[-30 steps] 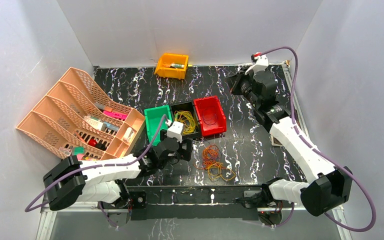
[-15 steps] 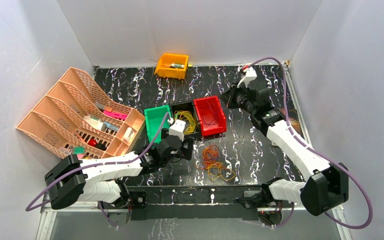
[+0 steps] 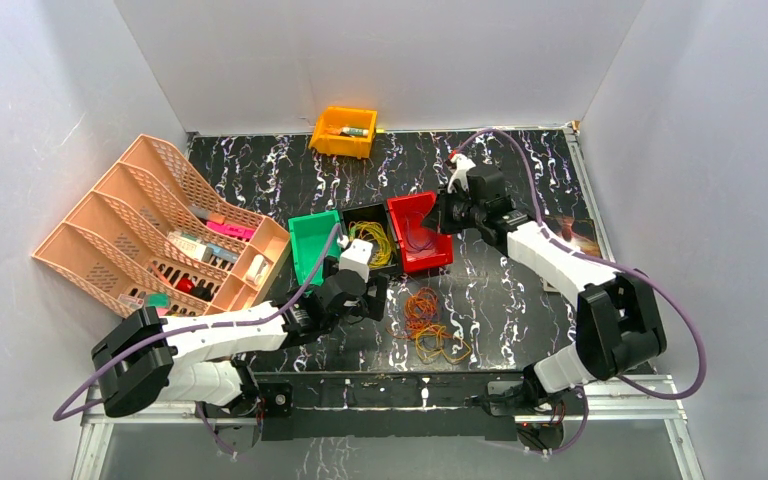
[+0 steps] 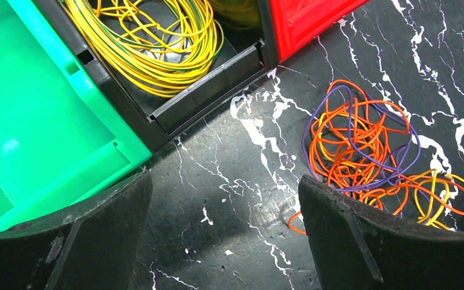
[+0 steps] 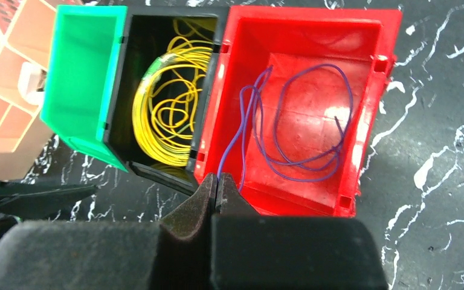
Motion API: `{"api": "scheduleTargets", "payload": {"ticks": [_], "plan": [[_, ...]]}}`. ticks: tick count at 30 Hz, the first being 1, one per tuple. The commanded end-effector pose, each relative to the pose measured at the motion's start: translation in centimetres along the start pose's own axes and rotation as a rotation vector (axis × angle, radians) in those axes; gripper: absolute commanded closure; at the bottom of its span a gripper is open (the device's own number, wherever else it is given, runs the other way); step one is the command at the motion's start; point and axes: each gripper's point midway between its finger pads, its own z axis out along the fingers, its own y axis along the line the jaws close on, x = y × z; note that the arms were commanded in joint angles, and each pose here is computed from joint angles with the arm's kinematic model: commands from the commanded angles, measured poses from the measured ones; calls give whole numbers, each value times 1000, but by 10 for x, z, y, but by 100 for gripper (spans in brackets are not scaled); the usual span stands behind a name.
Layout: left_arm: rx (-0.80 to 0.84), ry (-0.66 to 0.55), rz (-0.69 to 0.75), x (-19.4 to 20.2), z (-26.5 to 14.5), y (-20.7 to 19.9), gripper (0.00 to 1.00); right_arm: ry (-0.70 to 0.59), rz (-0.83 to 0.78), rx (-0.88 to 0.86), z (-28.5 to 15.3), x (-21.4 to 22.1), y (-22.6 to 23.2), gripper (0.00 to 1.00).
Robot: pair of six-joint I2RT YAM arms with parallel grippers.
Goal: Untangle the cables
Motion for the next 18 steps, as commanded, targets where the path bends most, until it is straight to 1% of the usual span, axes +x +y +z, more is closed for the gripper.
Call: {"api": "scheduleTargets", "payload": {"ticks": [1, 4, 8, 18], "plan": [[-13, -18, -22, -9, -2, -1, 10, -23, -2, 99, 6, -7, -19, 100], [-12, -13, -26, -8, -2, -1, 10, -21, 6, 144, 14, -2, -32, 100], [-18, -15, -25, -9, -2, 0, 10, -16, 10, 154, 30, 2, -38, 100], [-23, -13, -28, -11, -3, -1, 10, -7, -80, 224, 76, 4, -41, 100]]}}
